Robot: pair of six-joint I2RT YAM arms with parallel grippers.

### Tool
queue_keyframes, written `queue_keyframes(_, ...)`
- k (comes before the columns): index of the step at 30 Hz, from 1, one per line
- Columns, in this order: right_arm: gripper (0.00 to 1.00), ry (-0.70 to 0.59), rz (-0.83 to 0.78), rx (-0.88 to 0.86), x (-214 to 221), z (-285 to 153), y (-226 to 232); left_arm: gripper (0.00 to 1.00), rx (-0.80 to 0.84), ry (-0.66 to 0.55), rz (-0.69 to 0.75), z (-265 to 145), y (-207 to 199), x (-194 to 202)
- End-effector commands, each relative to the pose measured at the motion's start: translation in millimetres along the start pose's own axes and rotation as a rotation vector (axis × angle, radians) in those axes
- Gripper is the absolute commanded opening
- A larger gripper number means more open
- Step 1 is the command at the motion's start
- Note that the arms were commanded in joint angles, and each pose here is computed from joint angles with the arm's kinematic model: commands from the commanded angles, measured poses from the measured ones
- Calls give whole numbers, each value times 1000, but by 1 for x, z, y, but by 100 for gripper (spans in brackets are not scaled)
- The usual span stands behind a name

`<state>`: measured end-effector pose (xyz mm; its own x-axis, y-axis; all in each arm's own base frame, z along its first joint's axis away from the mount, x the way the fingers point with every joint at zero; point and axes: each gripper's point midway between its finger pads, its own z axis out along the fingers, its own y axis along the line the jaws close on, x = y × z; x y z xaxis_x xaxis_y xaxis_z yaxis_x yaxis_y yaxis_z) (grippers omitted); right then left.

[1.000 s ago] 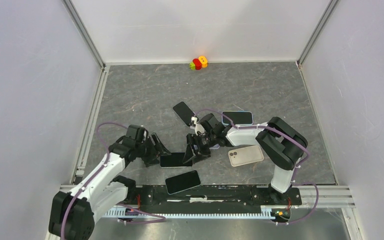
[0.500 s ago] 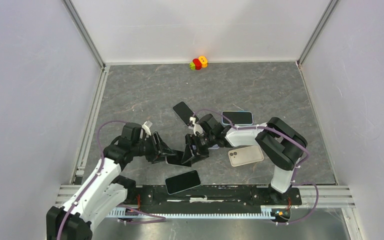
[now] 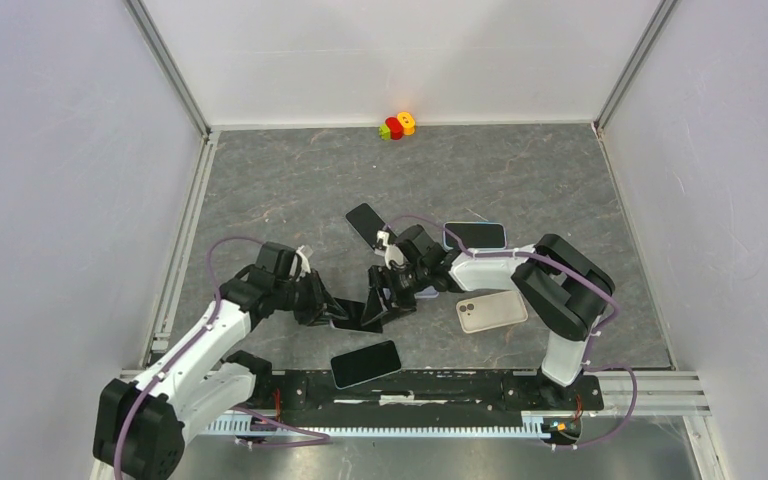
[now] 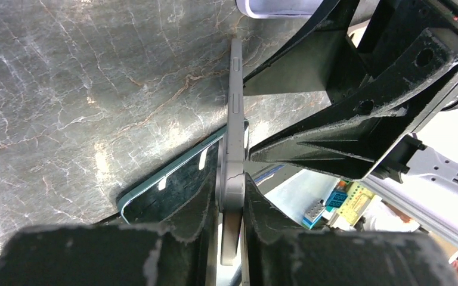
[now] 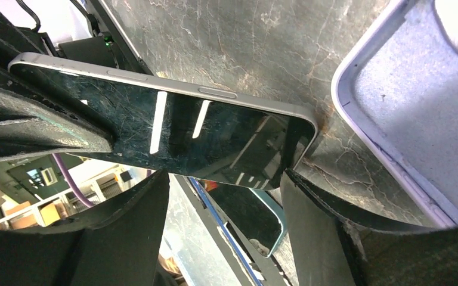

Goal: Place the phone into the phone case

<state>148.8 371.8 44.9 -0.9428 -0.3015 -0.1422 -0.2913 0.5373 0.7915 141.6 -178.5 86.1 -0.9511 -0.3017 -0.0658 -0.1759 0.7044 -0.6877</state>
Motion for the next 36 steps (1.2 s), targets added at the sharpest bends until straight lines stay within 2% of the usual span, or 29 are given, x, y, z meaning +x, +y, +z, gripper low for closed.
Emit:
queue_keyframes(1,74,-57,-114,1,-20,-13,25,2,14,-37,123,-14,-18,-12)
queue_keyframes(9,79,-182,-158,8,-36,-69,47,2,135,-159,287,-58,-73,-28)
queue_keyframes(18,85,-377,-65,-111,-52,-161,38,2,506,-202,294,-84,-152,-35)
queue_keyframes(22,84,-382,-89,-175,-55,-176,52,2,631,-179,299,-90,-172,-33)
queue_keyframes(25,79,-404,-113,-248,-61,-184,72,2,712,-150,323,-95,-185,-29)
queue_keyframes(30,65,-437,-145,-356,-70,-198,101,2,709,-139,338,-91,-187,-33)
queue_keyframes(34,51,-438,-164,-388,-71,-202,111,3,704,-137,321,-86,-187,-38)
queue_keyframes(36,39,-431,-164,-412,-70,-203,114,3,705,-139,321,-84,-188,-40)
